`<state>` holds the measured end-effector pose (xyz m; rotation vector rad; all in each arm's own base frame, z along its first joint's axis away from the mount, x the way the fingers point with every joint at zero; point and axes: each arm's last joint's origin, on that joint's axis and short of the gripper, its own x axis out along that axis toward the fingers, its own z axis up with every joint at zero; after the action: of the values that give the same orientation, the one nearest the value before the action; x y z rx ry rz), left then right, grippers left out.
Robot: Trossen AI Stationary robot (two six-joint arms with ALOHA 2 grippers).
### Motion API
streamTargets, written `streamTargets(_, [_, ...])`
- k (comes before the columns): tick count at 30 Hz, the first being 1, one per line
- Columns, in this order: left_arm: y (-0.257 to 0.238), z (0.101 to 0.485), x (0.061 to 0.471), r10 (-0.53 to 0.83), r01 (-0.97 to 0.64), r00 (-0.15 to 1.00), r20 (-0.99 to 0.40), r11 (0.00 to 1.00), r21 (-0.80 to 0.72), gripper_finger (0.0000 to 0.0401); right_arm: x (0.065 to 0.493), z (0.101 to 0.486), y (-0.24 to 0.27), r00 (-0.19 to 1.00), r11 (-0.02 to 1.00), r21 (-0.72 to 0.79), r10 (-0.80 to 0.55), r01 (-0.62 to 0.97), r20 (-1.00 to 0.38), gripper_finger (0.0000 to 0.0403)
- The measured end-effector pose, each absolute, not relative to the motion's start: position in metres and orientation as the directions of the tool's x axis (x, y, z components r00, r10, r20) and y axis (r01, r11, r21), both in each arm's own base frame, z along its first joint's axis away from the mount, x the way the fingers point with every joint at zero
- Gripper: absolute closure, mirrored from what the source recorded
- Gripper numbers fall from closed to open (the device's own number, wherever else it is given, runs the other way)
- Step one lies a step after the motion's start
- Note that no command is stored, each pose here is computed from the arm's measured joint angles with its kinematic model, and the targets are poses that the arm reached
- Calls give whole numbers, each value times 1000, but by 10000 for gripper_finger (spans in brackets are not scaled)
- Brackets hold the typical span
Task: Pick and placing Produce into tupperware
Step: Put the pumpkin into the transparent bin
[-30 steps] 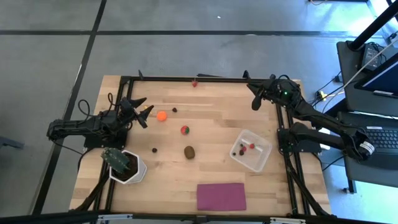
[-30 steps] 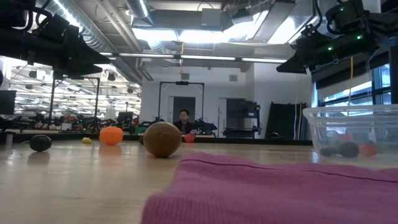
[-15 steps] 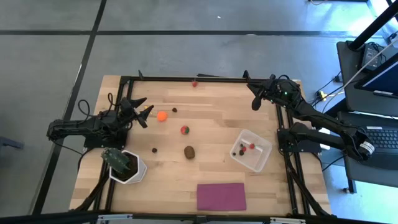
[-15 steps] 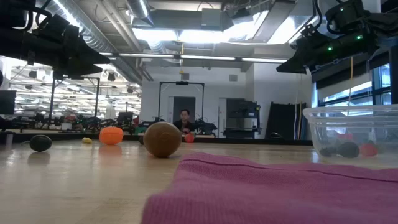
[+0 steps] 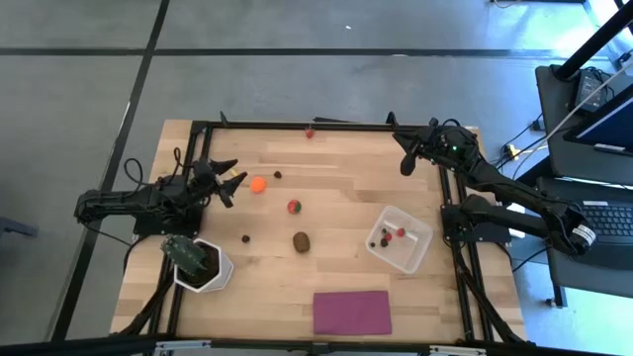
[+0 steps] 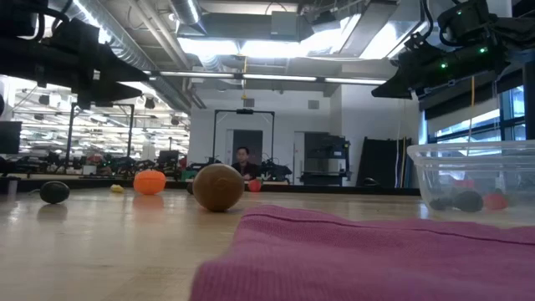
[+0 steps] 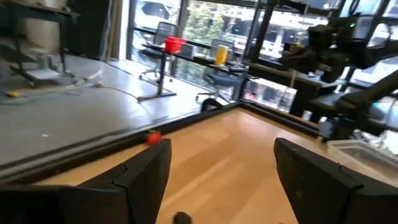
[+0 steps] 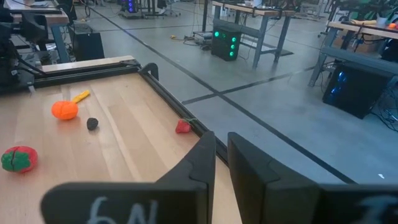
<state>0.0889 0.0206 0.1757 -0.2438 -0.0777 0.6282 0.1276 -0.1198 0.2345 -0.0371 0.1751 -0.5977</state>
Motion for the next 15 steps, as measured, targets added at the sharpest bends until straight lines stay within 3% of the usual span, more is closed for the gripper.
streamTargets(8, [21, 181, 88, 606, -545, 795, 44, 743, -388, 127, 128, 235, -120, 812, 827, -86, -563, 556, -154, 356])
streamTargets(15, [22, 192, 88, 636, -534, 759, 141, 732, -423, 128, 128, 235, -120, 812, 827, -86, -563, 556, -153, 356])
